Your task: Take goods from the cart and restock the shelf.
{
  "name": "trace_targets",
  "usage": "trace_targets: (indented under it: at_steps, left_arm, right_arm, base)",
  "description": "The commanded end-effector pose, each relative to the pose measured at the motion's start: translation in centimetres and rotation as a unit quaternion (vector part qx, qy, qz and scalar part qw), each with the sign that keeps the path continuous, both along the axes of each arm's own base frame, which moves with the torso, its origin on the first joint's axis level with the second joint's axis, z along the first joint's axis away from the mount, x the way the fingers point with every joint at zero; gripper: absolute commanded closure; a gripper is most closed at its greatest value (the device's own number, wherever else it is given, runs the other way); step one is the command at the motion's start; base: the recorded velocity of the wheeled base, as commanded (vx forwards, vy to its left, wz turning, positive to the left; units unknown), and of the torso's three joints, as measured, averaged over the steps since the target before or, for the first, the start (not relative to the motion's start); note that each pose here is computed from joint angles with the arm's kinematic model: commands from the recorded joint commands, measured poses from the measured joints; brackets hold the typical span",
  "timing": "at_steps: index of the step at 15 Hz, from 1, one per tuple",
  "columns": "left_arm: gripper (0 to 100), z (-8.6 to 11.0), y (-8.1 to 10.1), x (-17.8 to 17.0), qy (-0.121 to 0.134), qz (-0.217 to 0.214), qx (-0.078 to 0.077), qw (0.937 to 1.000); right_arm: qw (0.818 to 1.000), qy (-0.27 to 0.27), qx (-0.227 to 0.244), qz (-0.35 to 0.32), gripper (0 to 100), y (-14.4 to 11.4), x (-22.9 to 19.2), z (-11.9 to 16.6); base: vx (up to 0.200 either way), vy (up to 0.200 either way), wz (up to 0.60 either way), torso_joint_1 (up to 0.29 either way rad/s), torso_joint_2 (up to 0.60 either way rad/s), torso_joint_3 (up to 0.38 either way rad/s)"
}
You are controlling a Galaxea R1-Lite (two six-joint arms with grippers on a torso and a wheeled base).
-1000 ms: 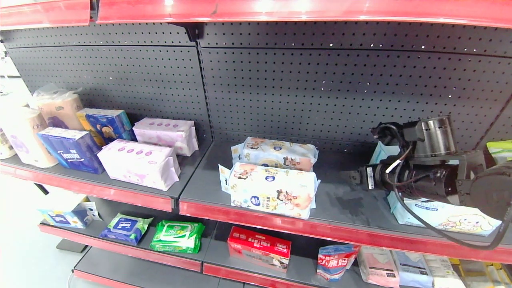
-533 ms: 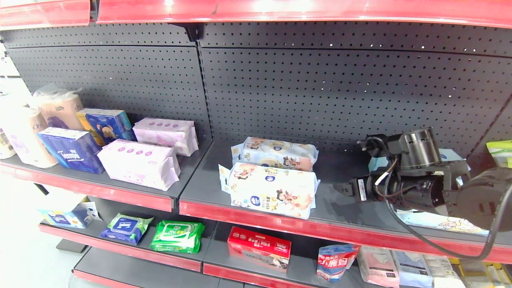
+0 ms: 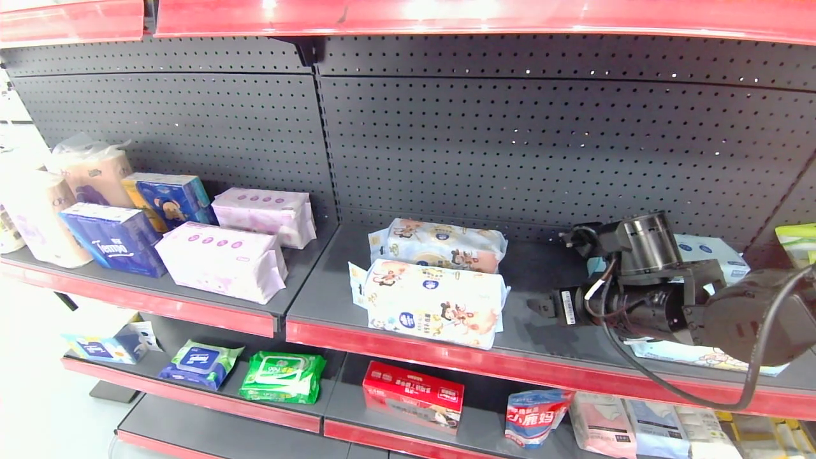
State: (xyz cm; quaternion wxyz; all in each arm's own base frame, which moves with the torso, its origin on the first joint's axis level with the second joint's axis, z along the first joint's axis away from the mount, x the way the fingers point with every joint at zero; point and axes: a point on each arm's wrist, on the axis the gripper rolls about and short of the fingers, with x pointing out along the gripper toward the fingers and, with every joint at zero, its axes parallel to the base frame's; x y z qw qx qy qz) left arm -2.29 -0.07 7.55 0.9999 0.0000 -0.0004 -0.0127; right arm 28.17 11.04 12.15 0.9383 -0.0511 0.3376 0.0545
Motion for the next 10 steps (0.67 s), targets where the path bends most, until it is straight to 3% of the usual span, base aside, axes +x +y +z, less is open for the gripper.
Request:
trace_targets:
  at_steps: [1, 10]
  left_arm:
    - [0, 0.00, 0.00, 0.01, 0.000, 0.000, 0.000, 1.0000]
    - [0, 0.00, 0.00, 0.01, 0.000, 0.000, 0.000, 1.0000]
  right_arm:
    - [1.000, 0.004, -0.004, -0.004, 0, 0.03, 0.09, -0.33]
    - [0.999, -0.007, -0.012, -0.031, 0, 0.33, 0.90, -0.25]
  base:
    - [0.000, 0.000, 0.00, 0.000, 0.00, 0.000]
    - [0.000, 0.000, 0.00, 0.000, 0.00, 0.000]
